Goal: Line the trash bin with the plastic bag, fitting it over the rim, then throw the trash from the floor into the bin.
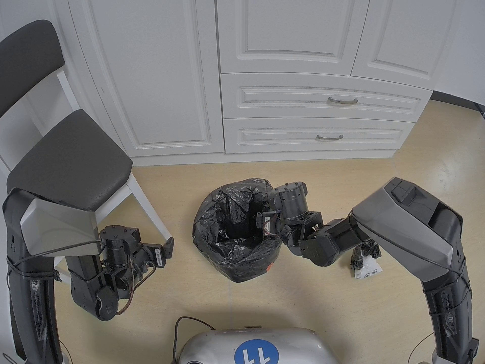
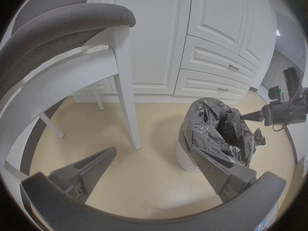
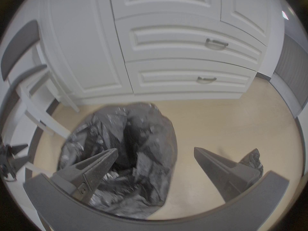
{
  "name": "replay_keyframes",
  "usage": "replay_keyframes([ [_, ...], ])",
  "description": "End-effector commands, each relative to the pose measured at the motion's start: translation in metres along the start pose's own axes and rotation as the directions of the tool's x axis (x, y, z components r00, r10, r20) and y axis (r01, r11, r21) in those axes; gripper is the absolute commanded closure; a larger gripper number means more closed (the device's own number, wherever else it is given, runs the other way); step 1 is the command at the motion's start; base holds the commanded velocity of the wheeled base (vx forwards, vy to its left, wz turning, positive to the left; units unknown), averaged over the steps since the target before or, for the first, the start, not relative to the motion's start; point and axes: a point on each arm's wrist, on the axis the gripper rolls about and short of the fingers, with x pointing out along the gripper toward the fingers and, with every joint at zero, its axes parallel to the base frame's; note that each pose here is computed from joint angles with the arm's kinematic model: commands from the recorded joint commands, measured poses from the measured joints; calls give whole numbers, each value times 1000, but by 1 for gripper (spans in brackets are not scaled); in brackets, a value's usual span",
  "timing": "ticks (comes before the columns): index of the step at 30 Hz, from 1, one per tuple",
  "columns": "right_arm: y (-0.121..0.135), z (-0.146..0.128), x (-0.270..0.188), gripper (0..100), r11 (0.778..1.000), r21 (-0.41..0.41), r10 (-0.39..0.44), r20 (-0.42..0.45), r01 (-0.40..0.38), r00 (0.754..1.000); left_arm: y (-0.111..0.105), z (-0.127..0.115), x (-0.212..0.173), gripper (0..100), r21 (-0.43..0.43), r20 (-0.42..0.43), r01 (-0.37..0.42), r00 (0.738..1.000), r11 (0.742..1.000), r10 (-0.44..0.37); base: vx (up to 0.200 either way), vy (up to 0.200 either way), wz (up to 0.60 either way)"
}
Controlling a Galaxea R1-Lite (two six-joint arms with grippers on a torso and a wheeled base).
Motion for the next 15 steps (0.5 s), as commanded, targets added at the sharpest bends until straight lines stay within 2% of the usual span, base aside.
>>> replay_keyframes([
  [1,-4,-14,12,0,999,-34,-31,-54,29,998,1,1,-3,0,-1,2,-5,1000,1000,5,0,0,0],
  [8,-27,-19,28,0,994,-73,-93,-97,86,991,2,5,-4,0,-2,14,-6,1000,1000,6,0,0,0],
  [15,-32,-11,19,0,993,-74,-103,-97,96,990,3,6,-7,0,-2,11,-10,1000,1000,10,0,0,0],
])
